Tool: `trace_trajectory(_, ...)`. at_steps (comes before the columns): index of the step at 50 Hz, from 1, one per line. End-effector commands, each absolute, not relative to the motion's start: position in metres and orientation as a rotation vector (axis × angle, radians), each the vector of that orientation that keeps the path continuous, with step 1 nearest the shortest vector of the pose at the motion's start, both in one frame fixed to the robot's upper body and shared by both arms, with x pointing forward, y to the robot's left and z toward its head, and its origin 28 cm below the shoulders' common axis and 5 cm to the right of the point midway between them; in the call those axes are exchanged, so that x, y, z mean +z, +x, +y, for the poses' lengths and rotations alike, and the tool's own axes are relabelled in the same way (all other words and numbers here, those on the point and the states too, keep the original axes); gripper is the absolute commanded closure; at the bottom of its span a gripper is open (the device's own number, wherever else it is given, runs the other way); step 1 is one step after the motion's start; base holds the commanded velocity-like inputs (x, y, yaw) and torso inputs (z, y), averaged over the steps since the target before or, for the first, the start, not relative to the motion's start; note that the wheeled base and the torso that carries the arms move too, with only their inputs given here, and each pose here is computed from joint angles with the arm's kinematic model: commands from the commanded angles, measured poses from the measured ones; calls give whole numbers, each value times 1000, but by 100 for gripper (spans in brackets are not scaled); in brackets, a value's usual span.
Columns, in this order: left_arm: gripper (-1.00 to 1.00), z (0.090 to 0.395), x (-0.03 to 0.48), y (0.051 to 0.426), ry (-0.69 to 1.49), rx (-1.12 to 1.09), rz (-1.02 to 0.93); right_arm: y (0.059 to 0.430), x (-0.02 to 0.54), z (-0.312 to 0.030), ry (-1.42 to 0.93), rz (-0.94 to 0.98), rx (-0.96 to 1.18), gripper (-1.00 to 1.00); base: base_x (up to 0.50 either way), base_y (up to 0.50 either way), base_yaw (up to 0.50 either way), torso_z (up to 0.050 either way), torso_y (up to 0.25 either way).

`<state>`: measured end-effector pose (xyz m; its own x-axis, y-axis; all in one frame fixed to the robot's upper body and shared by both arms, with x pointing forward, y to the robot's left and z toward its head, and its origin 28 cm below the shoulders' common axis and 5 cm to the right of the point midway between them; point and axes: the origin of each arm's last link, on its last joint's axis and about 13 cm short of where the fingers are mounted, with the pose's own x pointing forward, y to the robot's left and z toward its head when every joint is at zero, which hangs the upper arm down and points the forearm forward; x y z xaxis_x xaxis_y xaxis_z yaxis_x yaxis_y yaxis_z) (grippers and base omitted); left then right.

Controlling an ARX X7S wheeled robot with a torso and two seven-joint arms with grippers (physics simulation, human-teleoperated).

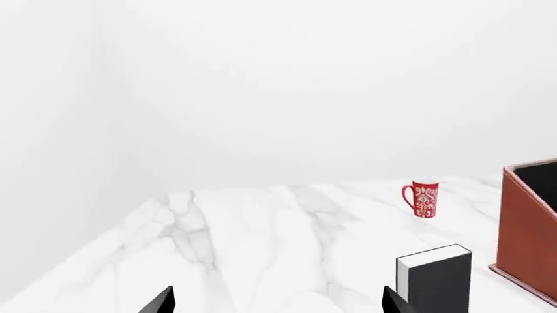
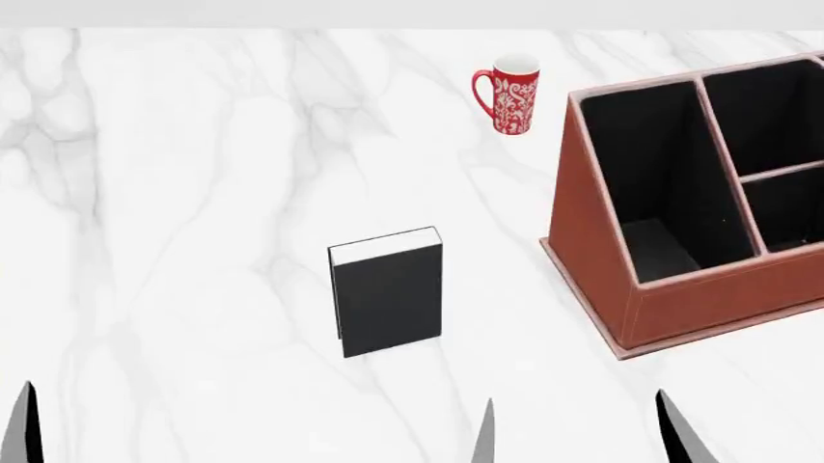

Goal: Pick up the book and place it in the left compartment of the caddy.

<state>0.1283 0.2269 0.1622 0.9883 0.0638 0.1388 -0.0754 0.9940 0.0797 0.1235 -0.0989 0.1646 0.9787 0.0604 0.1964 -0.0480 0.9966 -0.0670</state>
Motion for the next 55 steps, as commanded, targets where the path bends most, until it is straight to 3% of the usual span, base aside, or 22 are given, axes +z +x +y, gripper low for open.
trace_trajectory(1, -100, 228, 166, 121, 78, 83, -102, 111, 171, -106, -58, -163, 33, -100, 0, 0, 0, 0, 0)
trace_trajectory(40, -100, 228, 171, 116, 52, 66, -119, 102, 181, -112, -8, -255, 78, -100, 264, -1, 0, 0, 0)
trace_trajectory(55, -100, 234, 180, 113, 41, 87, -156, 104, 182, -112, 0, -261, 55, -100, 0, -429, 0, 0, 0)
